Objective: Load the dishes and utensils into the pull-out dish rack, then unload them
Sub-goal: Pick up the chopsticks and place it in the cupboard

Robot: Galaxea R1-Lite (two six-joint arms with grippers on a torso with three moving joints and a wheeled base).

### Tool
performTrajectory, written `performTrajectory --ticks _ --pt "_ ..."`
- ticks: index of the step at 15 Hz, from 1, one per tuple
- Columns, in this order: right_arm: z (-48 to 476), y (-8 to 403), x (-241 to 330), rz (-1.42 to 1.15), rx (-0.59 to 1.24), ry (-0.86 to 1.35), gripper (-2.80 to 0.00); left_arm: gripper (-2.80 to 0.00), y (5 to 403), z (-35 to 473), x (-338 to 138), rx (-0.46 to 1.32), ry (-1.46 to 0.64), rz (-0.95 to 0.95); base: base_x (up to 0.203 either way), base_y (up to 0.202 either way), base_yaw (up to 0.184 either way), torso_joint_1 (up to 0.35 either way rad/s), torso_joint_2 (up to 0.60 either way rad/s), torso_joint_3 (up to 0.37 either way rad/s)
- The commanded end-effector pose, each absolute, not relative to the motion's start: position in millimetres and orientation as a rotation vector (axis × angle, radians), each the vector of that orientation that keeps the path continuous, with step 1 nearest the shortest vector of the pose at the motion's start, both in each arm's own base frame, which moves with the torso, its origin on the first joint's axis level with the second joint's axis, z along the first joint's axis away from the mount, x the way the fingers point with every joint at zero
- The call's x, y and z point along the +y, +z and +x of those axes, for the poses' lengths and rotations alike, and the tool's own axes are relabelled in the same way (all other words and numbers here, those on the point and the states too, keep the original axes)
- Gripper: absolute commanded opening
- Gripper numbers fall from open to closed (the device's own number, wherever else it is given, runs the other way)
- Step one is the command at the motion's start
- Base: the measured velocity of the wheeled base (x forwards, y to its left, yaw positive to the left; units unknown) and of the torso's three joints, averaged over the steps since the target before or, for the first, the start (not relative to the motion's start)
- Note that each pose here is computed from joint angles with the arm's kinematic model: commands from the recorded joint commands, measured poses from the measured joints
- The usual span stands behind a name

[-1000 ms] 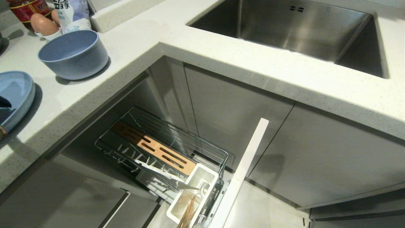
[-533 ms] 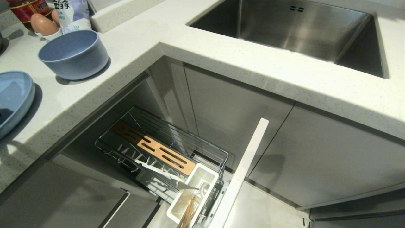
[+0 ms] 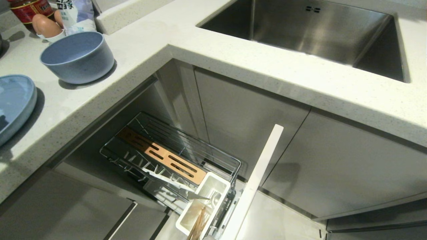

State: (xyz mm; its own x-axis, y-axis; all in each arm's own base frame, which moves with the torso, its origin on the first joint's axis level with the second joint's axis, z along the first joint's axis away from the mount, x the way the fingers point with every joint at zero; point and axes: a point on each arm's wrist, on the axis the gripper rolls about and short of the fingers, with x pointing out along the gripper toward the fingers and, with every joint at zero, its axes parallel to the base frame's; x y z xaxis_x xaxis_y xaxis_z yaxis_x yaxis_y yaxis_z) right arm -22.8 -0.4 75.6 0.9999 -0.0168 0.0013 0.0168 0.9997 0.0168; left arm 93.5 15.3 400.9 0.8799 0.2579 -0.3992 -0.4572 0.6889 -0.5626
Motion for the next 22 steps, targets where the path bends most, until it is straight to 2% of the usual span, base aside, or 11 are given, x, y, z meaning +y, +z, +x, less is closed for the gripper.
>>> performTrajectory --ticks 1,3,6,8,12,17,22 --pt "-23 76 0 0.017 -0.002 -0.017 -2.8 -2.8 415 65 10 0.169 0.329 -0.716 0.0 0.0 0.0 0.0 0.0 0.0" --pt "-23 75 0 0.017 -0.001 -0.017 -2.8 -2.8 424 57 3 0.099 0.186 -0.713 0.0 0.0 0.0 0.0 0.0 0.0" --pt "-23 76 0 0.017 -0.002 -0.017 -2.8 -2.8 431 59 -10 0.116 -0.153 -0.667 0.0 0.0 0.0 0.0 0.0 0.0" --pt "-23 75 0 0.017 0.0 -0.017 -2.8 -2.8 433 57 -19 0.163 -0.388 -0.624 0.0 0.0 0.0 0.0 0.0 0.0" --pt "-23 76 0 0.017 -0.002 -0.017 -2.8 -2.8 417 64 -37 0.375 -0.785 -0.561 0.0 0.0 0.0 0.0 0.0 0.0" --pt "-23 76 0 0.017 -0.002 -0.017 -2.8 -2.8 384 95 -61 0.731 -0.876 -0.42 0.0 0.0 0.0 0.0 0.0 0.0" --pt "-23 75 0 0.017 0.0 -0.017 -2.8 -2.8 355 116 -79 1.141 -0.777 -0.384 0.0 0.0 0.0 0.0 0.0 0.0"
